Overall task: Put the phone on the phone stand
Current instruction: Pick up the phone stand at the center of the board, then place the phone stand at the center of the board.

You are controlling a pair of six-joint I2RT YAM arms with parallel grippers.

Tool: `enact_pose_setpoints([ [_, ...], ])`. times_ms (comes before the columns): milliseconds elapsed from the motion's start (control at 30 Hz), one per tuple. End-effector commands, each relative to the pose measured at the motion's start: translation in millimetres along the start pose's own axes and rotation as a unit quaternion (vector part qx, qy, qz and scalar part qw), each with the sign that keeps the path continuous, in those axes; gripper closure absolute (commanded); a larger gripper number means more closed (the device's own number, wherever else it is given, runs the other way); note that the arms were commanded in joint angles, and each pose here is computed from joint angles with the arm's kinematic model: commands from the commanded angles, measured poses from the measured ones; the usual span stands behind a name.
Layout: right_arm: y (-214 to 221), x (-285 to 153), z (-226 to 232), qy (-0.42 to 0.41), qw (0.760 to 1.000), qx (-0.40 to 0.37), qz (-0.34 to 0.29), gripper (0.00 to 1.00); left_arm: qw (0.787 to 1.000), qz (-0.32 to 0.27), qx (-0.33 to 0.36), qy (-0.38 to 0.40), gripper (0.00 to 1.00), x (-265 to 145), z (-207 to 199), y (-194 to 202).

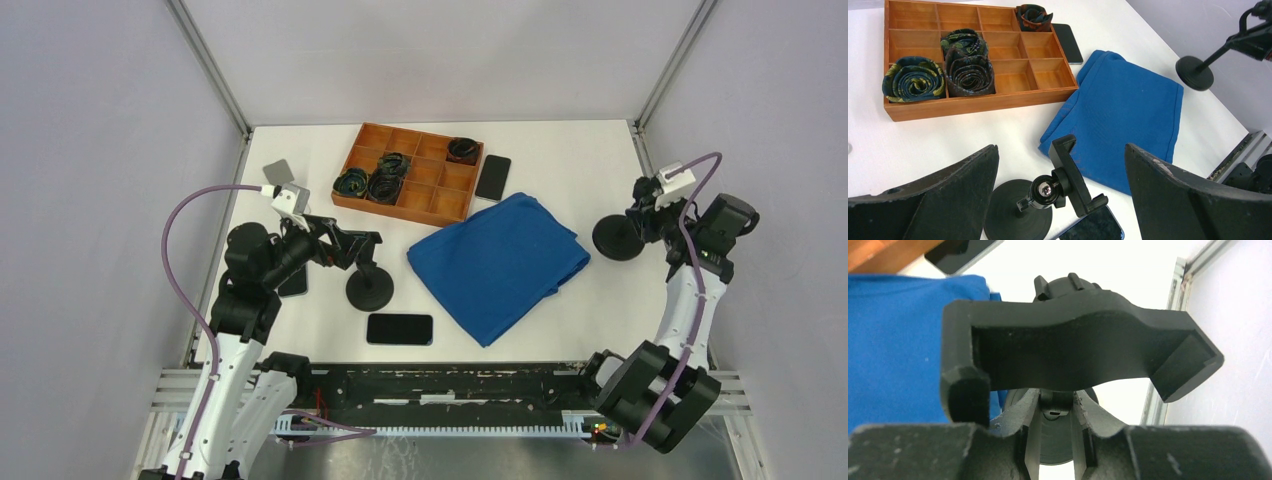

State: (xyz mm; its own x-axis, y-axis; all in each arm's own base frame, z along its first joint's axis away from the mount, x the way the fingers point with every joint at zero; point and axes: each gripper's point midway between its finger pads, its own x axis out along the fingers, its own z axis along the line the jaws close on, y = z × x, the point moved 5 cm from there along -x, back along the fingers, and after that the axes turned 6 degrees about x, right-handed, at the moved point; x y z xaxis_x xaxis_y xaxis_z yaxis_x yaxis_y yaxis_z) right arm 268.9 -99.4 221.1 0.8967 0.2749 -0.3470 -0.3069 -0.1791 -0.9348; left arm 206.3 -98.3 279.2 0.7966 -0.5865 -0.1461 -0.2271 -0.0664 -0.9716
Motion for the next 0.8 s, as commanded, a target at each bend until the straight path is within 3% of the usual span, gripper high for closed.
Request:
enact_pose_setpoints([
  [0, -67.9, 13.2, -16.4, 0.017, 0.995, -0.051, -0.086, 0.91, 0.999, -0.013, 0.036, 0.008, 0.0, 1.0, -0.1, -5.0],
  [400, -113.2, 100.3, -11.0, 0.001, 0.993, -0.06, -0.099, 0.92, 0.999, -0.004, 0.033, -0.003, 0.0, 3.7, 4.4, -1.7],
  [767, -87.8, 163.9, -9.1, 0.035, 0.996, -0.037, -0.07, 0.91, 0.999, 0.005, 0.03, -0.013, 0.0, 6.5, 8.6, 1.7],
])
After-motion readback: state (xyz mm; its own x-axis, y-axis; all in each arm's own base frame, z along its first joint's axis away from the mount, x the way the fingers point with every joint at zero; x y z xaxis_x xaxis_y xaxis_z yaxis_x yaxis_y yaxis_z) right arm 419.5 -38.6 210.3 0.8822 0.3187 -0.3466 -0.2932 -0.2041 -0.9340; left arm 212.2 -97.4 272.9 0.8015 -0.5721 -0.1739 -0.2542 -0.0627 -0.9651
